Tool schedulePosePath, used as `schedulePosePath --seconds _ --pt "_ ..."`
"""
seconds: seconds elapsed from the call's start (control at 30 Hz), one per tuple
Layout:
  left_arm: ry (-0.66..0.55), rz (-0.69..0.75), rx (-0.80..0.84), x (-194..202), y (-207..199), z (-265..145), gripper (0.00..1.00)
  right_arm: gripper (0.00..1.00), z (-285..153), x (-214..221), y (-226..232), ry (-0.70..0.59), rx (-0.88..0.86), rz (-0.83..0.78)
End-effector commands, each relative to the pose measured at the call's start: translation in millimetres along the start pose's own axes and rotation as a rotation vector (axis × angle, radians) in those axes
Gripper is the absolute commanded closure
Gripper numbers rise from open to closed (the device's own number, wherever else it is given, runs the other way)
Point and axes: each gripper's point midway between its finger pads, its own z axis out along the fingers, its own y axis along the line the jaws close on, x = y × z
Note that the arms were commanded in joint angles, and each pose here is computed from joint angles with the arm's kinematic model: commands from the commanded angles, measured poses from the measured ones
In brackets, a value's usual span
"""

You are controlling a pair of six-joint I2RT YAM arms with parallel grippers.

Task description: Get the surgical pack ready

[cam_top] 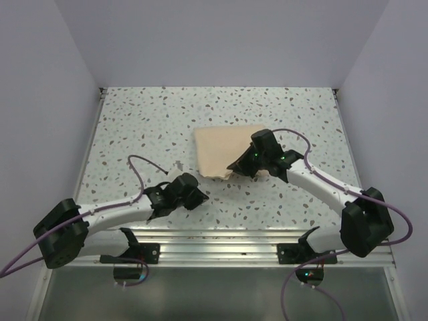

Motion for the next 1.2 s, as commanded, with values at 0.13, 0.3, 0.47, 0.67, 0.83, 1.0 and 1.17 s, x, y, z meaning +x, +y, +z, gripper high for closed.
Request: schedulePosePath --seconds 0.13,0.3,0.47,0.67,0.83,1.0,1.17 --pt "-0.026 0.222 -0.213 -66 8 -41 1.00 1.00 3 32 -57 0.043 0.106 0.058" --pt "-0.153 0.482 -0.130 -127 -62 -54 0.94 1.00 17 52 -79 0.069 0.157 0.065" --pt "-0.140 0.815 -0.006 -145 -133 -44 0.77 1.00 34 60 -96 0.070 0.215 0.063" --pt "-0.080 1.139 0.217 -133 -181 -31 0.53 1.00 41 57 -113 0.036 0.230 0.064" --pt "0.061 1.340 0.216 -117 -163 4 0.51 1.00 42 57 -120 0.015 0.171 0.064" --pt "0.133 1.500 0.349 -95 -161 29 0.50 1.00 49 62 -131 0.011 0.164 0.062" --pt "0.287 1.651 0.380 -57 -160 48 0.50 1.00 52 62 -139 0.008 0.180 0.056"
